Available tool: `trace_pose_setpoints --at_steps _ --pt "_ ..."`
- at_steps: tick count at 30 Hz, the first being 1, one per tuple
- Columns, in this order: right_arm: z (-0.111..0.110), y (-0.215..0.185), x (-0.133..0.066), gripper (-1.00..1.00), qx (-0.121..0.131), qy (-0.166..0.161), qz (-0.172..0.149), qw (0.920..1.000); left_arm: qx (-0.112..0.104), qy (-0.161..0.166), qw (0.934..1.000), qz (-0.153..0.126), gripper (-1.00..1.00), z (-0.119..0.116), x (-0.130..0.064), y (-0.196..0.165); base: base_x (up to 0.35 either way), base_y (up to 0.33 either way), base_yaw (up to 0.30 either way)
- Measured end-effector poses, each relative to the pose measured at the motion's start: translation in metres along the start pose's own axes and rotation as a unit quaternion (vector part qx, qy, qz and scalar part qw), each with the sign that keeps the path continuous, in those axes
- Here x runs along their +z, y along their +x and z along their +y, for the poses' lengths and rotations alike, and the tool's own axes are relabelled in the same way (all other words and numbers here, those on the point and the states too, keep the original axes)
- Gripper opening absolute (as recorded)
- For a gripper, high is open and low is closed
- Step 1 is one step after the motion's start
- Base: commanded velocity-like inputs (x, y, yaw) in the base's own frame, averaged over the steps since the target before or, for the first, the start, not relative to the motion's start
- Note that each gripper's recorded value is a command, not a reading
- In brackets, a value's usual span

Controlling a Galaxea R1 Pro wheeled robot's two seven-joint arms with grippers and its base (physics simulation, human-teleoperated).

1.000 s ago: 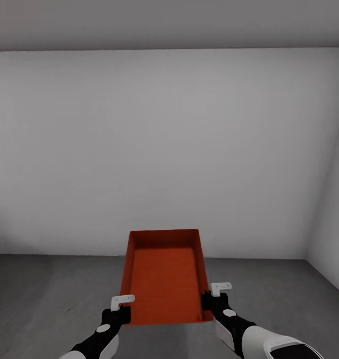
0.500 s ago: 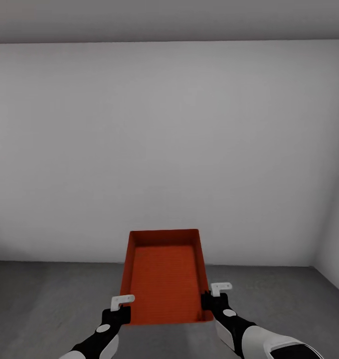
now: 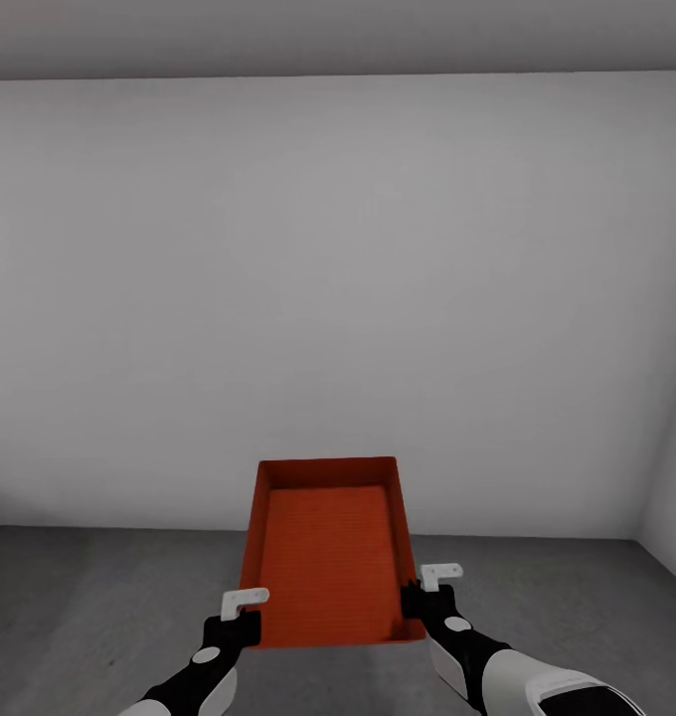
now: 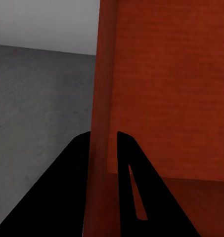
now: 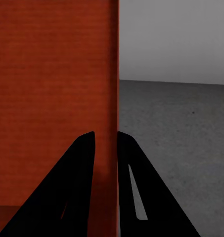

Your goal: Move the two storage containers from the living room to the garage. In the garage, place one container on the floor and stack the other container on top of it (either order is fine).

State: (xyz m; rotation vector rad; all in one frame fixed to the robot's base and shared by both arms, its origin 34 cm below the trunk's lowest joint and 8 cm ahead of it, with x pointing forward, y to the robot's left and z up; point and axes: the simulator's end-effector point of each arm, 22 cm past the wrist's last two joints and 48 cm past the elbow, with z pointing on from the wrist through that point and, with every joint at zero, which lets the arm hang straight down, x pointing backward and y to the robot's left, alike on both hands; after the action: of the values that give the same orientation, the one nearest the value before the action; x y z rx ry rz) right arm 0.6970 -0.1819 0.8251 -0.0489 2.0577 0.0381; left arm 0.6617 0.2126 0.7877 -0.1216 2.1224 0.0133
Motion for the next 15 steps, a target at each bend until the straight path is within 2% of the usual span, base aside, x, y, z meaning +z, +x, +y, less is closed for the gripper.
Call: trace_pose_setpoints --at_steps 15 --pt "0.0004 0.0014 0.0004 -1.0 -0.002 0.0 0.001 1.0 -0.002 0.0 1.0 0.001 -1.0 0.0005 0.0002 0.0028 0.0 0.0 0.0"
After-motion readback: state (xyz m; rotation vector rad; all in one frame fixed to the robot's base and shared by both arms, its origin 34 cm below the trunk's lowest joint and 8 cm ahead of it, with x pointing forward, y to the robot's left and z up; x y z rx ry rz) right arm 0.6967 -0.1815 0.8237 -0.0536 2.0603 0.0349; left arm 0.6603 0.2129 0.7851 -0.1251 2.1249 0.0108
